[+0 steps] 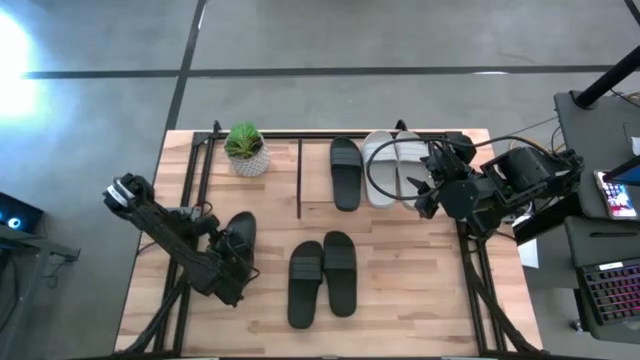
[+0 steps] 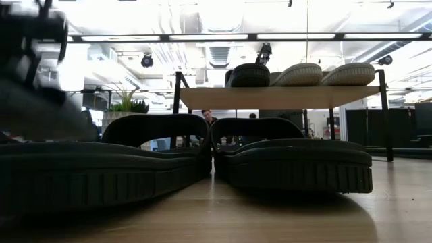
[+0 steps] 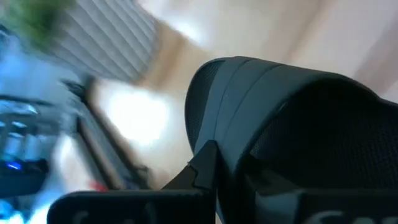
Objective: Pick and place slides into the shelf
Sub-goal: Put the black slide on the shelf
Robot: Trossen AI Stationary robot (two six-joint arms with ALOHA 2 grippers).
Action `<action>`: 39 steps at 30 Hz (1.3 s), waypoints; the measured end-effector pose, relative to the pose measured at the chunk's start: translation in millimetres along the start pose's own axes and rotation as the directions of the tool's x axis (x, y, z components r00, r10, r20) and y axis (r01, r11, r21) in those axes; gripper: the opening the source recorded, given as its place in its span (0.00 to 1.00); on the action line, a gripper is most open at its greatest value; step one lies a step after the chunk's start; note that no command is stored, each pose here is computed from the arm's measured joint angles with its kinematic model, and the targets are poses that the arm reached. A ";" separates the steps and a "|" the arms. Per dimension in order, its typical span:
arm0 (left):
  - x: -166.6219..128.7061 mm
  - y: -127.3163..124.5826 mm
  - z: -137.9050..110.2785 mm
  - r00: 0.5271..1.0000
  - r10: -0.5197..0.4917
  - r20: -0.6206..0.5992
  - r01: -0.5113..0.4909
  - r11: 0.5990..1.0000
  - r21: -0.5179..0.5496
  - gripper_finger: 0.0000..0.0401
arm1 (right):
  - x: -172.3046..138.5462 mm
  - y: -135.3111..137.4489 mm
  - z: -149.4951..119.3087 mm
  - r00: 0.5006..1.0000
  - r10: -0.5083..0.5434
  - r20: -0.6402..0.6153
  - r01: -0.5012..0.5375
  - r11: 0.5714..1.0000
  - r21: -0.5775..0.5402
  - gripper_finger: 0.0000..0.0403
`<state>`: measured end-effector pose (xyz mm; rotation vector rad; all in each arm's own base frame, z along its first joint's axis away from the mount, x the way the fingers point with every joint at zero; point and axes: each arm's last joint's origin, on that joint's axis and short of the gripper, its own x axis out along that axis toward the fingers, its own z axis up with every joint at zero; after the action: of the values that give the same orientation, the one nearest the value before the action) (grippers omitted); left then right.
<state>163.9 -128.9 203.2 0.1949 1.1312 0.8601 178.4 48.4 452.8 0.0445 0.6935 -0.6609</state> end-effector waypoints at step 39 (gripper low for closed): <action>58.8 88.1 264.5 0.934 0.085 0.347 -0.045 0.992 -0.121 0.00 | -0.1 -0.2 0.0 1.000 -0.002 0.003 0.002 1.000 0.004 0.63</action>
<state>353.9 43.3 327.4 0.2835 0.7432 0.9028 178.3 48.4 452.9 0.0467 0.6896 -0.6647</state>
